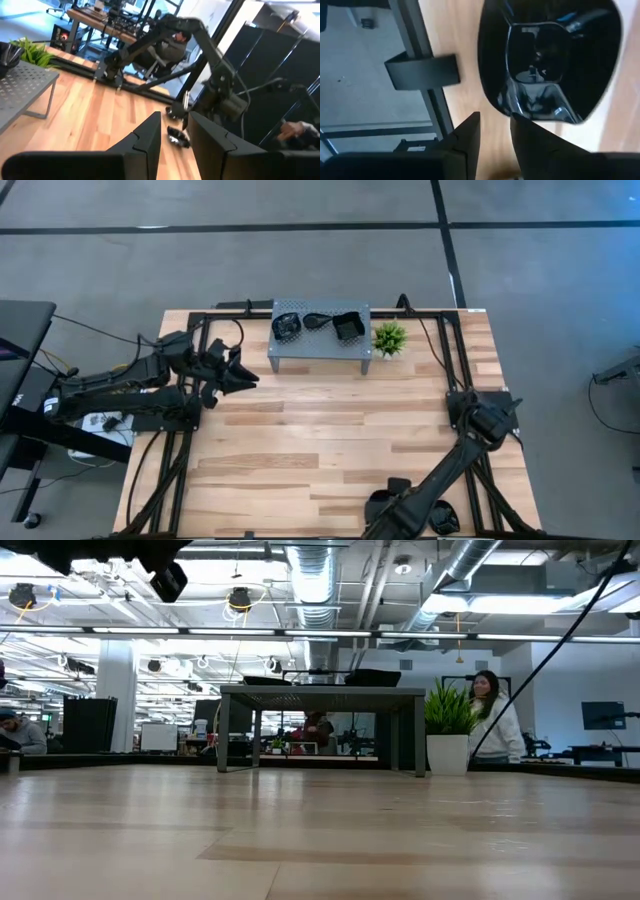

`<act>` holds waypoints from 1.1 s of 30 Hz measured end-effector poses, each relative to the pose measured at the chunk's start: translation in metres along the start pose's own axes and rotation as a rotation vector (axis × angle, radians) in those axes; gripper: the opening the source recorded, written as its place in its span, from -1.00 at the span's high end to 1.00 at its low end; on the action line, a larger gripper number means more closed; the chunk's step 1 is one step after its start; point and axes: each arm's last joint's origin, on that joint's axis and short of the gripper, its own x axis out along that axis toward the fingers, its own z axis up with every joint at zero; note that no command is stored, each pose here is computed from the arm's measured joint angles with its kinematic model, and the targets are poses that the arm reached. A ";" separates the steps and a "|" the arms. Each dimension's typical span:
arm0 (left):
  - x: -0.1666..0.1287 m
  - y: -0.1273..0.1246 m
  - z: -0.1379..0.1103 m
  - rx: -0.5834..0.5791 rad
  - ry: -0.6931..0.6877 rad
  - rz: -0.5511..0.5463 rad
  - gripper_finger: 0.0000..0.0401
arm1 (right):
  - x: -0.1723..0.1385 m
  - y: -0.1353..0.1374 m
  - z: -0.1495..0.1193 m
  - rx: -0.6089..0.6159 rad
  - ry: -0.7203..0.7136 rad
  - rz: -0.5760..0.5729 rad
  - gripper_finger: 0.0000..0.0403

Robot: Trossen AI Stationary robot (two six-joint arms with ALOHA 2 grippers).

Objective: Pick & Place Mini shaped plates
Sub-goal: Stack the leaf-shaped plate on top of the leaf-shaped plate on the shelf

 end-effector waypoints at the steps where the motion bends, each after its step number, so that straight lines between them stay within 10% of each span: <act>1: 0.000 0.000 0.001 -0.005 -0.009 -0.004 0.50 | 0.002 -0.001 0.001 0.003 -0.004 -0.010 0.49; 22: 0.000 -0.002 0.005 0.008 -0.047 -0.019 0.50 | 0.021 0.001 0.012 -0.128 -0.056 -0.049 0.51; 33: 0.000 -0.003 0.006 0.014 -0.057 -0.024 0.50 | 0.019 -0.008 0.027 -0.148 -0.047 -0.019 0.95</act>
